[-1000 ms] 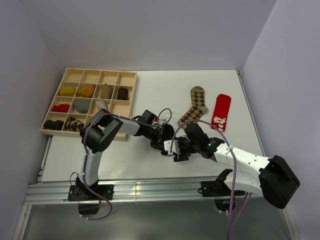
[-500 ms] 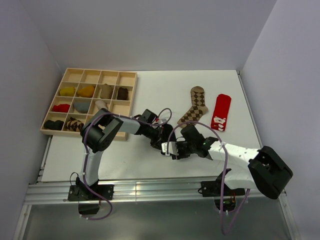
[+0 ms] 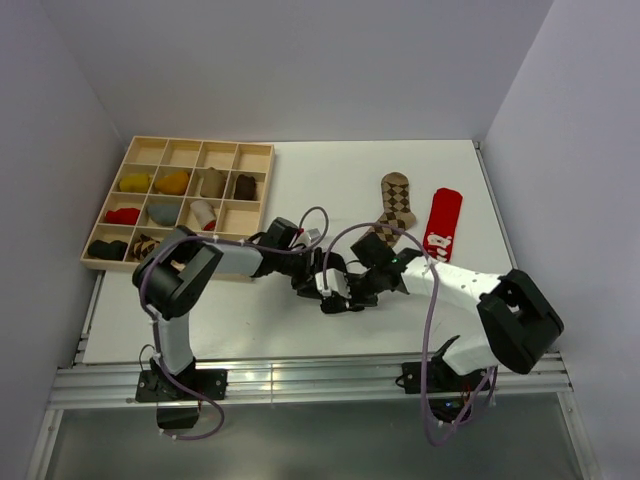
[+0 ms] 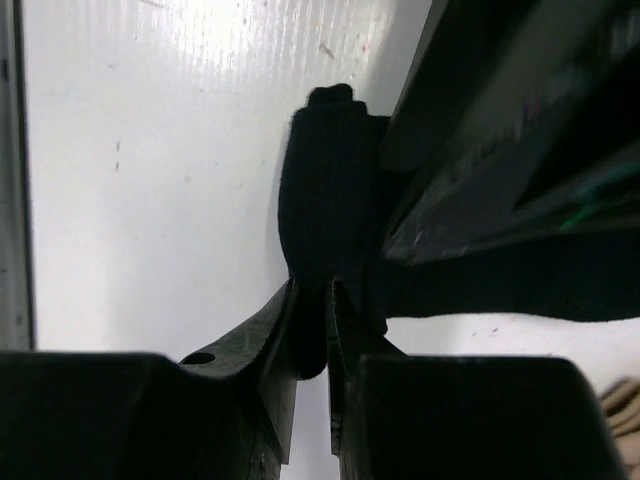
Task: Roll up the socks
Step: Roll the sock at the center of the board.
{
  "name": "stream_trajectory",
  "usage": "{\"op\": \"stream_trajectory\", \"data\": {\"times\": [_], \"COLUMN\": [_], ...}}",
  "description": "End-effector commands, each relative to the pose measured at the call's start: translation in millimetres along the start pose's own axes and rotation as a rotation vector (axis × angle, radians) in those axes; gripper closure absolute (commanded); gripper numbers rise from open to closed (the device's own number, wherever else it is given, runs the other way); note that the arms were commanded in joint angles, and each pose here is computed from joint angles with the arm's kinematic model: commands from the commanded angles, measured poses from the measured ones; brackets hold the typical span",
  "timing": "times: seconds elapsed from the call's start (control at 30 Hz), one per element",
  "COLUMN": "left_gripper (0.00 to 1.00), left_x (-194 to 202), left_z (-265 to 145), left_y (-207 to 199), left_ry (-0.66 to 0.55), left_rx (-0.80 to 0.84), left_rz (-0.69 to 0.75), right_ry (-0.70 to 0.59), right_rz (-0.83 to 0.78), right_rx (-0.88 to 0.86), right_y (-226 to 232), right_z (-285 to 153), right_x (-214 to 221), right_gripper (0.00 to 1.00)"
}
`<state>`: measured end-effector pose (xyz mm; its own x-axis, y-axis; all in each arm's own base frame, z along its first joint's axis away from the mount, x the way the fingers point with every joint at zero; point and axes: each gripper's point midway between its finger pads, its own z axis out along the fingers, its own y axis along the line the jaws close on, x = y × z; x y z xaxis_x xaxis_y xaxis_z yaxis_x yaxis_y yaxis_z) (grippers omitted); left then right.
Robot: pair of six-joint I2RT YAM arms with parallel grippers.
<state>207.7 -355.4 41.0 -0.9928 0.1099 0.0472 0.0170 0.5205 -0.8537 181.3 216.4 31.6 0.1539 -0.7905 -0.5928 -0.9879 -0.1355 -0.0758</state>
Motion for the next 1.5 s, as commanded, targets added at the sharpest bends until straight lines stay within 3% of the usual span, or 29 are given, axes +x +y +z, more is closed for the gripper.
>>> {"op": "stream_trajectory", "data": {"times": [0.0,0.13,0.4,0.47,0.53,0.57,0.77,1.07,1.27,1.47], "left_gripper": [0.47,0.48,0.48,0.46,0.45,0.45,0.42,0.35,0.36,0.36], "left_x": [-30,-41,-57,-52,-56,-55,-13,11,26,21], "left_z": [-18,-28,-82,-97,-106,-110,-65,5,41,38], "left_y": [-18,-16,-13,-23,-20,-24,-42,-50,-40,-26], "left_ry": [-0.232,-0.354,-0.708,-0.779,-0.866,-0.892,-0.811,-0.622,-0.541,-0.567], "left_rx": [0.023,0.035,-0.041,-0.016,-0.095,-0.142,-0.26,-0.379,-0.504,-0.596], "left_rz": [0.095,0.11,0.29,0.383,0.444,0.54,0.871,1.137,1.267,1.267], "right_ry": [-0.003,0.04,0.028,0.026,0.037,0.04,0.03,0.066,0.066,0.071], "right_rz": [0.113,0.223,0.434,0.486,0.56,0.58,0.674,0.742,0.756,0.775], "right_rx": [-0.16,-0.274,-0.464,-0.505,-0.563,-0.582,-0.666,-0.703,-0.712,-0.727], "right_y": [21,28,10,3,4,2,-10,-14,-15,-13], "right_z": [-11,-14,-22,-23,-22,-21,-14,-9,-9,-12], "right_x": [0,14,8,7,10,10,3,8,10,21], "right_gripper": [0.81,0.81,0.81,0.82,0.81,0.81,0.81,0.81,0.81,0.81]}}
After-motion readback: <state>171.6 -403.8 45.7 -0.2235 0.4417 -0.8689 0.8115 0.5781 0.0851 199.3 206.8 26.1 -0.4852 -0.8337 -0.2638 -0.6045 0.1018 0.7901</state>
